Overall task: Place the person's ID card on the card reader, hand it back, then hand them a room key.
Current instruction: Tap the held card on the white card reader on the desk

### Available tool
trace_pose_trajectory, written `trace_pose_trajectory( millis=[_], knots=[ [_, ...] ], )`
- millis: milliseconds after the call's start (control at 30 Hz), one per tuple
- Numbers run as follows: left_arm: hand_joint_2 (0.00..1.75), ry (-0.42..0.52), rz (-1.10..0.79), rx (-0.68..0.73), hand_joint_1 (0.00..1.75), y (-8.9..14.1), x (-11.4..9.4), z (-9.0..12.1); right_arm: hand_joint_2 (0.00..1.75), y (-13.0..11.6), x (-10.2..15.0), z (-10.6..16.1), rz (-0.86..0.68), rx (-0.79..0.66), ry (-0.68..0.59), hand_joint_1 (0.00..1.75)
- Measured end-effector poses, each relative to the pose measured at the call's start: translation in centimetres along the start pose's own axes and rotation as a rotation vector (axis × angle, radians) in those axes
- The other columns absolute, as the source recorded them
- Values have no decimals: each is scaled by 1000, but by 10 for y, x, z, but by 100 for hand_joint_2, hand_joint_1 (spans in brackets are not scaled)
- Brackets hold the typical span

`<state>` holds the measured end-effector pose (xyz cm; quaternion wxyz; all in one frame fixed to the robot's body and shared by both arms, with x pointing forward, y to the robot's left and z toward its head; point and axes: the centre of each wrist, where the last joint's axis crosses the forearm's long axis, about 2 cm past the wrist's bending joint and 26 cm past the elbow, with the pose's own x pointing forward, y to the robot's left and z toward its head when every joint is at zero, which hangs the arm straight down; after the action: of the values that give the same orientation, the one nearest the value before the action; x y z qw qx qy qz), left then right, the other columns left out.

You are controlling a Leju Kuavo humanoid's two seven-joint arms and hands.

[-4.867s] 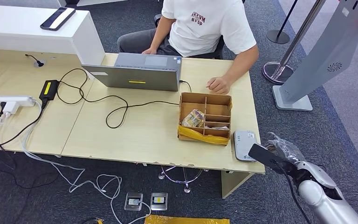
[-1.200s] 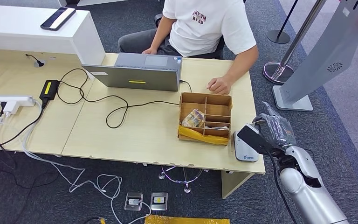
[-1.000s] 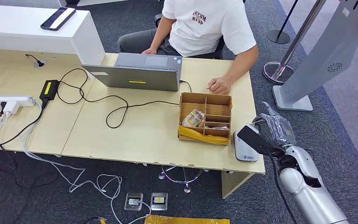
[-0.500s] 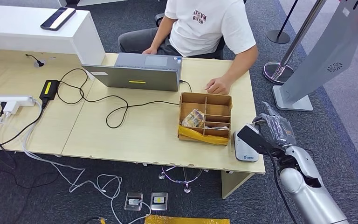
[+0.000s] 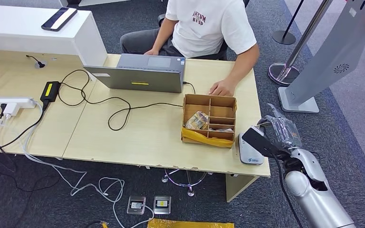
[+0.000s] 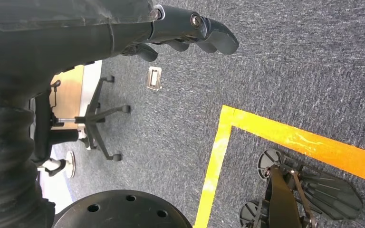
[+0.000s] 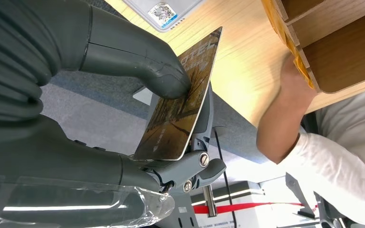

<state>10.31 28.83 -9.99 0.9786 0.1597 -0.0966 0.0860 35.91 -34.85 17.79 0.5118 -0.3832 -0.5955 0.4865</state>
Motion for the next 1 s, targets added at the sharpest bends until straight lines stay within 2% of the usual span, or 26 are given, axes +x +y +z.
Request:
trace_pose_trajectory(
  millis=[1000],
  knots=[
    [175,0,0,0,0,0,0,0,175,0,0,0,0,0,0,175]
  ],
)
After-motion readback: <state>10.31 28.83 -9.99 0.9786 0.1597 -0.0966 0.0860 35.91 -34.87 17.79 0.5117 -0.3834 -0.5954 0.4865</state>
